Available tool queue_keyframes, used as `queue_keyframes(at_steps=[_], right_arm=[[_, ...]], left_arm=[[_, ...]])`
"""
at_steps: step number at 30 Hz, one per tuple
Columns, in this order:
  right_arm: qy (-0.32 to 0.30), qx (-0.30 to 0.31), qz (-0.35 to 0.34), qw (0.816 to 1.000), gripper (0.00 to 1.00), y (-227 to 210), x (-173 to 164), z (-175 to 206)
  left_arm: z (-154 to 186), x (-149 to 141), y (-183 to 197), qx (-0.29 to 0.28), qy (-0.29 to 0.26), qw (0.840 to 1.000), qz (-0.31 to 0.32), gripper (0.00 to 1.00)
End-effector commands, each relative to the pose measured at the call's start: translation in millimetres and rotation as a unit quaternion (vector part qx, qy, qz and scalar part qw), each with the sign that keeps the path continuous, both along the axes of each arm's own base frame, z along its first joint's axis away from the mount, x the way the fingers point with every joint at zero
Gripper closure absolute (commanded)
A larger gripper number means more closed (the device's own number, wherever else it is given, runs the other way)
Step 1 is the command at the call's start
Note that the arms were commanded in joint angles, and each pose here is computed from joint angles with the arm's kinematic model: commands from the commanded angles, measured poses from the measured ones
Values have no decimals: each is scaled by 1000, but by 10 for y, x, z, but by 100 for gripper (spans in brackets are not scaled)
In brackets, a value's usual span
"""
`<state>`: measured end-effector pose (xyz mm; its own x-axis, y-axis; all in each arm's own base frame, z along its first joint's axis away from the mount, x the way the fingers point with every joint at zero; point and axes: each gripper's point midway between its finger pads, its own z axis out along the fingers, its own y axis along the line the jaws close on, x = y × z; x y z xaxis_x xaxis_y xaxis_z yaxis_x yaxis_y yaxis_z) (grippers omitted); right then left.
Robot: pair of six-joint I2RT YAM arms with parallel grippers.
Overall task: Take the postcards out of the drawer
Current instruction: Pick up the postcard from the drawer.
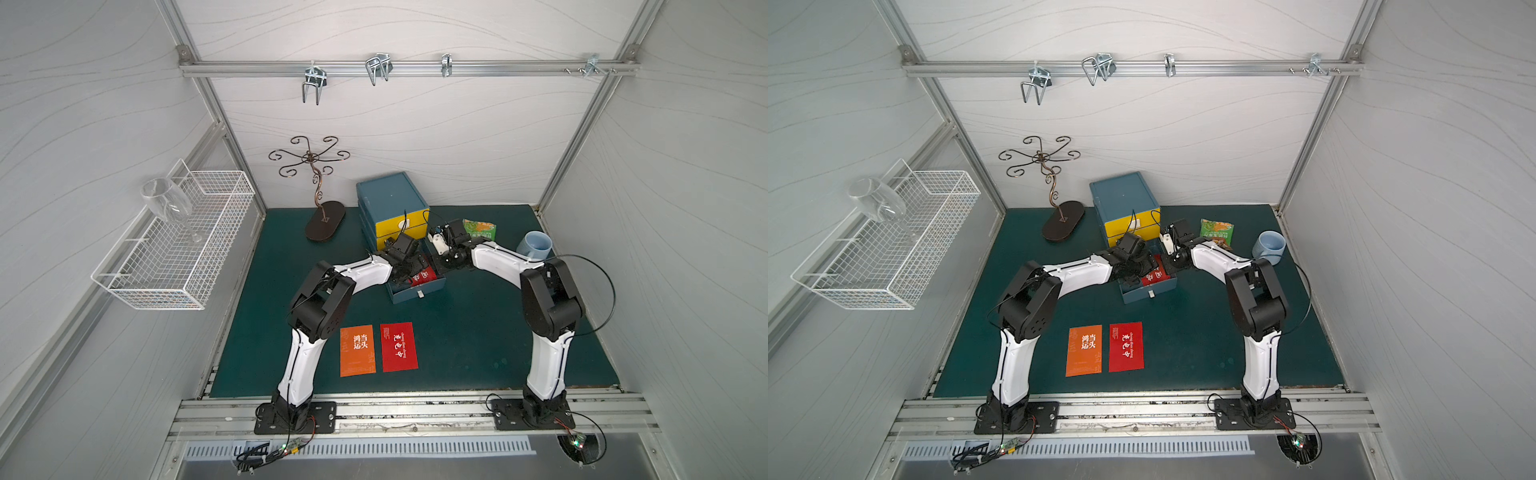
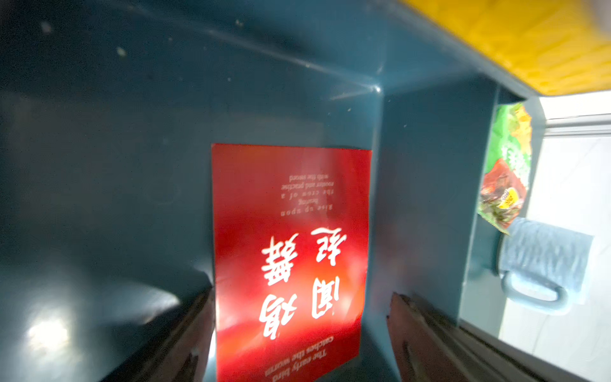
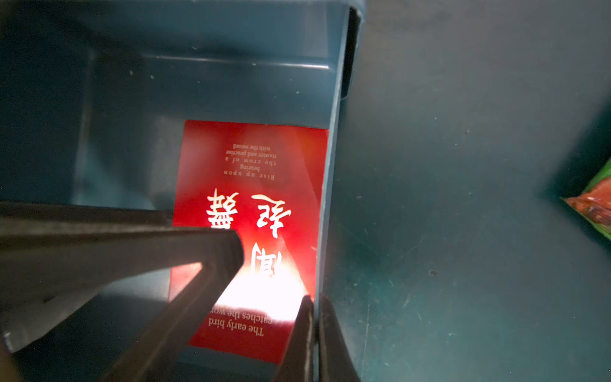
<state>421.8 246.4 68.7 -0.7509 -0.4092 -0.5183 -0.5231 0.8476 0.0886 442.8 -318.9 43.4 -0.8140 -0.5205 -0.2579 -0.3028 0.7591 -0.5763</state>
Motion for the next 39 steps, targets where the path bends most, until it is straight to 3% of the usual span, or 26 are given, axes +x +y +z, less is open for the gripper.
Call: queue_keyframes(at_steps=[1,19,39], right_arm=[[16,19,31,999,100,175,-145,-17],[15,19,33,999,100,209,-139,-16],[13,20,34,999,100,214,-136,-3]], left_arm=[[-287,0,-17,-7,12,1000,-13,13],[-114,-10,-203,-74,-29,996,-29,18],[292,70,-511,-173,-86,979,-66,18]])
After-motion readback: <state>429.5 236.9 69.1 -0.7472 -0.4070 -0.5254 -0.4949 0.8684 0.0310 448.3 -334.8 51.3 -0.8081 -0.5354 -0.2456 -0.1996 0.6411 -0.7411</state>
